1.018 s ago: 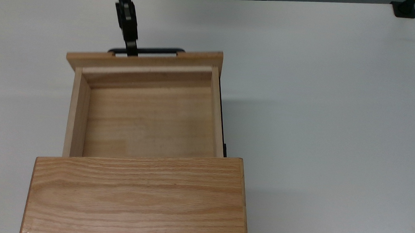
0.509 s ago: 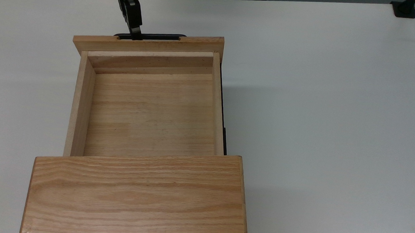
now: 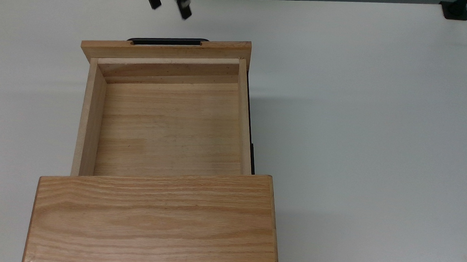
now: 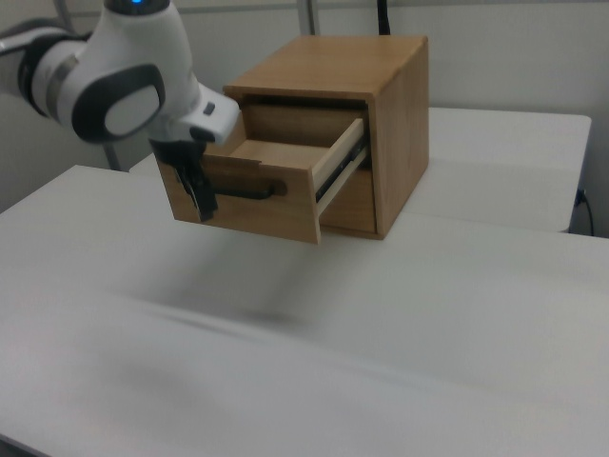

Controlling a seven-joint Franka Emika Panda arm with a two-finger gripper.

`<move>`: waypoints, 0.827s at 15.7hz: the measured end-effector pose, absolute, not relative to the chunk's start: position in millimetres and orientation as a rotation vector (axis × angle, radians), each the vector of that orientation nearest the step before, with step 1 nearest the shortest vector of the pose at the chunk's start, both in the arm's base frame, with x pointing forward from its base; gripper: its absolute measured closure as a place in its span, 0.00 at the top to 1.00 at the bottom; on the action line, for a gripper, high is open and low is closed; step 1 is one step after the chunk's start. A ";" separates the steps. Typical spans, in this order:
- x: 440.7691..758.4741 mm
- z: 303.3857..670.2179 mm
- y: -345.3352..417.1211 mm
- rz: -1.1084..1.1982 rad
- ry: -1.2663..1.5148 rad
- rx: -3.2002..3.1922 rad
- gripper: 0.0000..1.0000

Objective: Open the drawer by sliding it

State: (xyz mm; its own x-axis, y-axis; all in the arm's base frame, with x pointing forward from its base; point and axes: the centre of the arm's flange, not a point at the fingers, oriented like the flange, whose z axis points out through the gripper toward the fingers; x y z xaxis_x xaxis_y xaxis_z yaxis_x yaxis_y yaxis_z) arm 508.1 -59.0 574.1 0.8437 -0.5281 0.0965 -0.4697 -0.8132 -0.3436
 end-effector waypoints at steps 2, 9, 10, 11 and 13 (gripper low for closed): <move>498.7 594.7 -59.5 -0.199 0.476 -2.856 1.00; 491.7 609.6 -8.1 0.058 0.071 -3.223 1.00; 498.7 608.4 -9.0 0.070 0.082 -3.232 1.00; 506.4 607.2 -10.9 0.075 0.093 -3.240 1.00; 519.8 603.9 -15.8 0.084 0.105 -3.249 1.00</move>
